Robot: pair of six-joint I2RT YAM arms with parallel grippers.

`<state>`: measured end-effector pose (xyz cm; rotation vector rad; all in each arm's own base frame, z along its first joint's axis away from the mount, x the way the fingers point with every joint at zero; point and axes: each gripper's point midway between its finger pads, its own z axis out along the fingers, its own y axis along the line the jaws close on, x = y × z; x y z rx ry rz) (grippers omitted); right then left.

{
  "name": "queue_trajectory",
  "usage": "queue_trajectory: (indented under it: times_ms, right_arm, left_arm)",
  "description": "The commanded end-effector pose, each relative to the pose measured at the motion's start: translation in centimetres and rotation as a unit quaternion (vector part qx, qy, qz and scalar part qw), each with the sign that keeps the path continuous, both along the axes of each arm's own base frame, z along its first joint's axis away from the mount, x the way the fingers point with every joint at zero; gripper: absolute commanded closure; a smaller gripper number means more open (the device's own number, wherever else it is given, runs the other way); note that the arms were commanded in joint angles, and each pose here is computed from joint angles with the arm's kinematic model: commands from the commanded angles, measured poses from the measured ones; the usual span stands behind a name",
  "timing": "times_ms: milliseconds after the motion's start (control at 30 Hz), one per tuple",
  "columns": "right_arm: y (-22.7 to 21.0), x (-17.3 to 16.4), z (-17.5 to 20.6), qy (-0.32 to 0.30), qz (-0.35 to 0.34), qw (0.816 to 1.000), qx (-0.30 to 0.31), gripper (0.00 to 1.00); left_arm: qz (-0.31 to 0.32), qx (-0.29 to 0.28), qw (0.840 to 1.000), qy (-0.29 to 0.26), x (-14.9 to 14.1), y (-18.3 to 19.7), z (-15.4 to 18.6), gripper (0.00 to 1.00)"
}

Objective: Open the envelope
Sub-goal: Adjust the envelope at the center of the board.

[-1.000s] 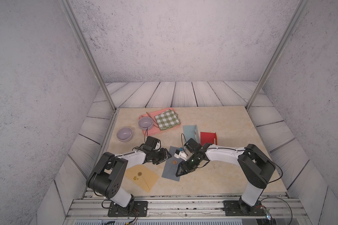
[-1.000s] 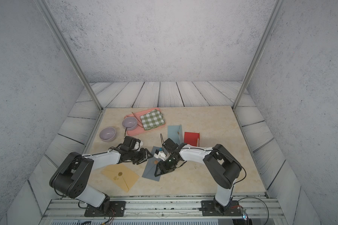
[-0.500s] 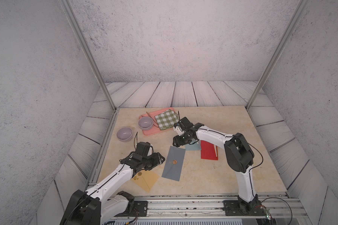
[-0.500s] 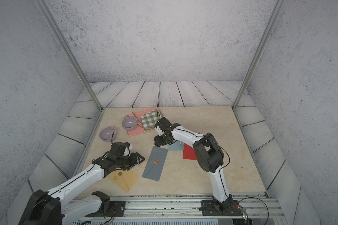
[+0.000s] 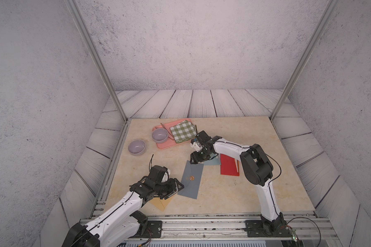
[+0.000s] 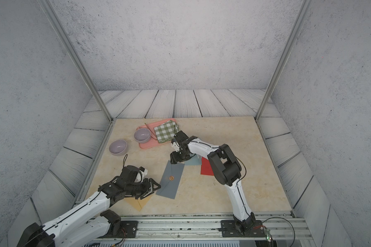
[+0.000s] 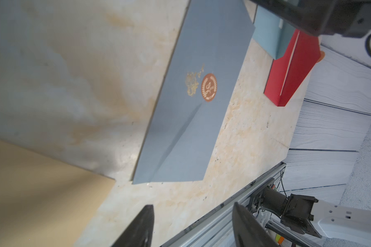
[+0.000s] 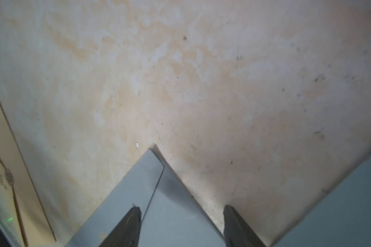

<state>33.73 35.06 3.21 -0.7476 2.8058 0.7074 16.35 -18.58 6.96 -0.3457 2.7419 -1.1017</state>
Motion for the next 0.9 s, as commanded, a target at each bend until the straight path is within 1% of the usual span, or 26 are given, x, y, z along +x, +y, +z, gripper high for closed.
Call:
queue_trajectory:
  times_ms: [0,100,233,267,333,400,500,567,633,733,800,867]
  right_arm:
    - [-2.6,-5.1,-1.8,0.080,-0.020,0.996,-0.021,0.36]
    - [-4.7,-8.1,-1.7,0.094,-0.039,0.995,-0.020,0.38]
    - [-6.0,-13.9,-1.0,0.140,-0.019,0.990,0.026,0.38]
    - [-6.8,-15.1,-1.3,0.144,-0.021,0.989,0.017,0.38]
    - [-8.0,-16.0,-1.3,0.139,-0.040,0.989,0.011,0.38]
    - [-8.6,-14.9,-0.6,0.099,-0.050,0.994,-0.002,0.38]
    - [-7.0,-11.8,1.7,0.043,-0.026,0.999,-0.001,0.36]
    - [-5.4,-9.9,2.9,0.027,-0.010,1.000,0.007,0.36]
    - [-4.0,-8.7,3.2,0.024,-0.005,1.000,0.016,0.36]
    - [-2.5,-8.1,3.0,0.033,-0.005,0.999,0.039,0.36]
    - [-2.2,-8.1,2.4,0.043,-0.001,0.998,0.039,0.36]
    - [-2.2,-8.3,1.9,0.049,0.004,0.998,0.036,0.36]
  left_arm:
    - [0.017,0.026,0.999,0.015,-0.7,1.2,-0.9,0.37]
    - [0.022,0.031,0.999,0.015,-0.8,1.4,-1.1,0.37]
    - [0.018,0.035,0.999,0.029,-1.2,1.5,-1.7,0.36]
    - [0.017,0.038,0.999,0.033,-1.4,1.6,-1.9,0.36]
    - [0.017,0.046,0.998,0.037,-1.5,1.8,-2.1,0.36]
    - [0.023,0.062,0.997,0.041,-1.7,2.4,-2.1,0.36]
    - [0.042,0.090,0.994,0.053,-2.3,3.7,-2.2,0.36]
    - [0.056,0.108,0.991,0.056,-2.9,4.7,-2.1,0.36]
    - [0.073,0.123,0.988,0.067,-3.6,5.7,-2.2,0.35]
    - [0.076,0.107,0.989,0.072,-4.2,5.5,-2.3,0.35]
    - [0.072,0.092,0.991,0.068,-4.2,5.1,-2.2,0.34]
    - [0.060,0.060,0.995,0.058,-3.7,3.9,-1.9,0.34]
